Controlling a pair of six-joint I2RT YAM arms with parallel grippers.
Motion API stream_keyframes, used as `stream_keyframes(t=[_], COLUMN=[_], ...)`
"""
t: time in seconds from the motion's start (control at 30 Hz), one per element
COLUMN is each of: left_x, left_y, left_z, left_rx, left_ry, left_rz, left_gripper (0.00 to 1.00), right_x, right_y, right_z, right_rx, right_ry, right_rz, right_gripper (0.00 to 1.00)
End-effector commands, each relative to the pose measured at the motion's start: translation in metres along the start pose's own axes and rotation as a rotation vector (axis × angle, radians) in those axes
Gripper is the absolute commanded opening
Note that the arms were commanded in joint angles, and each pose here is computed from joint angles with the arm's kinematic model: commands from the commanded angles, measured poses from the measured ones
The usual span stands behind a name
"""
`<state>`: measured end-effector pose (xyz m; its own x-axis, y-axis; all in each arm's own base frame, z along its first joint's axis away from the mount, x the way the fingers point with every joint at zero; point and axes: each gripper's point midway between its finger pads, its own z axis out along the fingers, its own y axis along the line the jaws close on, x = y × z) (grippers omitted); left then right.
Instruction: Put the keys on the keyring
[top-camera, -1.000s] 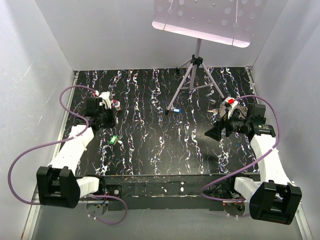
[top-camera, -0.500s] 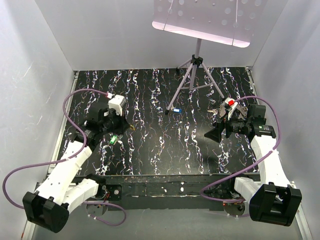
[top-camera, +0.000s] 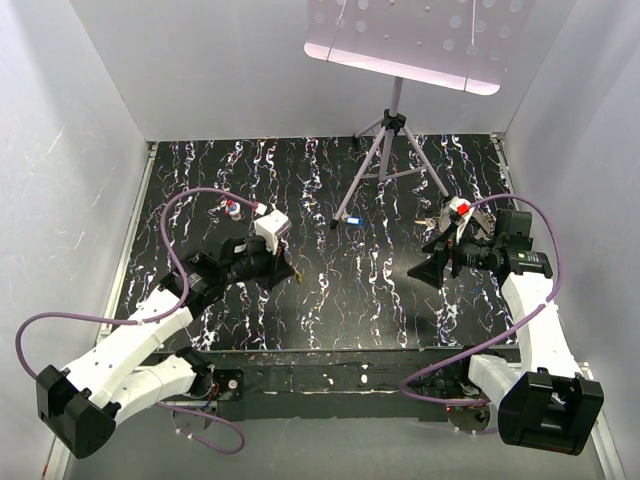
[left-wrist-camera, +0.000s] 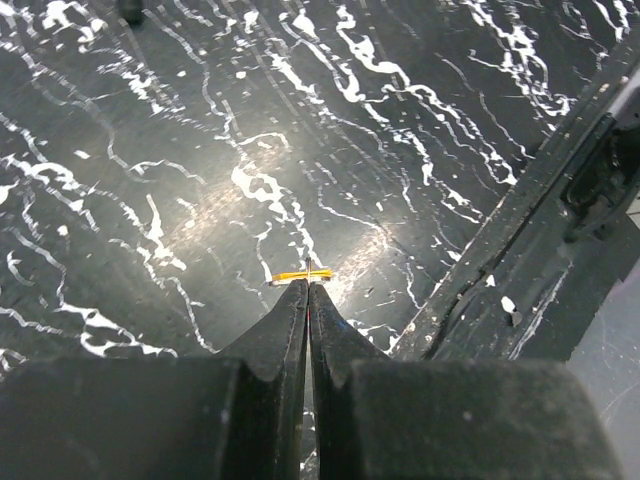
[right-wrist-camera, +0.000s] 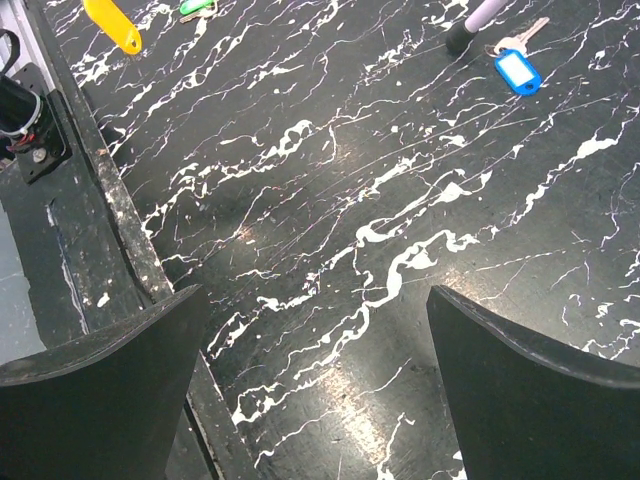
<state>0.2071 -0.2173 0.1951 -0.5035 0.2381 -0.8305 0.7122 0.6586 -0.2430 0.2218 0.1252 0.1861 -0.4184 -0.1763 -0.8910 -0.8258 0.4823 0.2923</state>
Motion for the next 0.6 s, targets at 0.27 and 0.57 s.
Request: stream_keyframes(t=[0.27,0.57], left_x=[-0.010,-0.007], left_y=[-0.049,-0.075], left_z=[0.020,0.025], left_rx=[0.161,0.260], left_ry=[-0.113,-0.170], left_rz=[0.154,0.230], left_gripper=[0.00,0.00], right_x=[-0.002,0.012], right_y=[0.024,0.049], right_z=[0.001,-0.003], right_rx=[-0.120,-0.250], right_ry=[-0.041,-0.010], right_rz=[-0.115,-0.322], right_gripper=[1.00,1.00])
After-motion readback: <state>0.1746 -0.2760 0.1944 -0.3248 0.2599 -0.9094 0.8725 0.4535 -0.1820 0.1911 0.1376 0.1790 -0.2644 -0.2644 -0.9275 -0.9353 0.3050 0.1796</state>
